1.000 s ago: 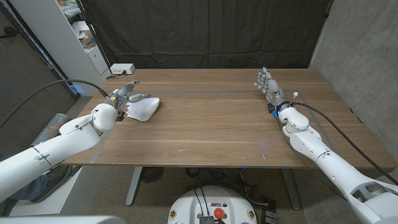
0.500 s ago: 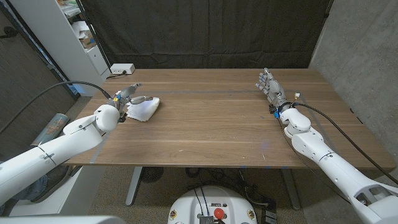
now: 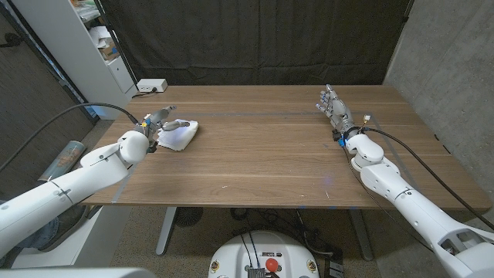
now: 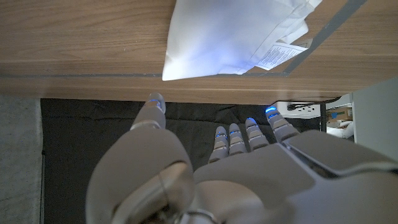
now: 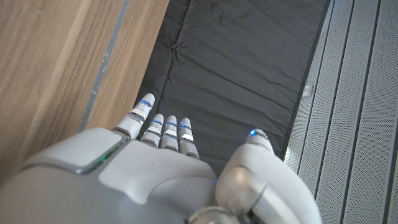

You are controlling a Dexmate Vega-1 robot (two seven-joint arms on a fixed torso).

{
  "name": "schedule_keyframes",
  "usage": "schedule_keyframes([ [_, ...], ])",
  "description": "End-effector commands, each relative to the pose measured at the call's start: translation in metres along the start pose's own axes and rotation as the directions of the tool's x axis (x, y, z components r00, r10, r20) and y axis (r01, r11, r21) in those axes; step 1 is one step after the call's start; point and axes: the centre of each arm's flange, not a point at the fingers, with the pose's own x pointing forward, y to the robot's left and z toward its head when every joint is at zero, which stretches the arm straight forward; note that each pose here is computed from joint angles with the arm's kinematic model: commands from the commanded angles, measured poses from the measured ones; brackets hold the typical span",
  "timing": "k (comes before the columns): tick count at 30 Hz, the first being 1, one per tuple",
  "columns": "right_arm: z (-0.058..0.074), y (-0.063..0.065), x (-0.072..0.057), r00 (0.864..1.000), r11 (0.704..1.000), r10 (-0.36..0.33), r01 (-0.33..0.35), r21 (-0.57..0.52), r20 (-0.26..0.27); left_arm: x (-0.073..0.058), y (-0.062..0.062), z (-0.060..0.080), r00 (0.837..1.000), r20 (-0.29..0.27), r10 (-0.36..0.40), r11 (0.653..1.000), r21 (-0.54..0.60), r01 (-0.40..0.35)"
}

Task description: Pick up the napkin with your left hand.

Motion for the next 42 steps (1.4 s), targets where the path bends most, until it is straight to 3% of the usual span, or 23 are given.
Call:
schedule_keyframes([
  [1,0.002,0.006,0.004,1.000,1.000,0.000,0.000,-0.002,0.003,0.005,-0.007,-0.005,1.000,0.004,-0.019,1.000,-0.008,0.019],
  [25,-0.008,0.008,0.004,1.000,1.000,-0.002,0.002,0.013,-0.008,0.000,-0.020,-0.004,0.999,-0.022,-0.048,0.999,0.014,0.049],
  [42,-0.007,0.007,0.009,1.000,1.000,0.017,-0.017,0.009,-0.006,-0.002,-0.026,-0.006,0.998,-0.042,-0.048,0.999,0.007,0.048],
])
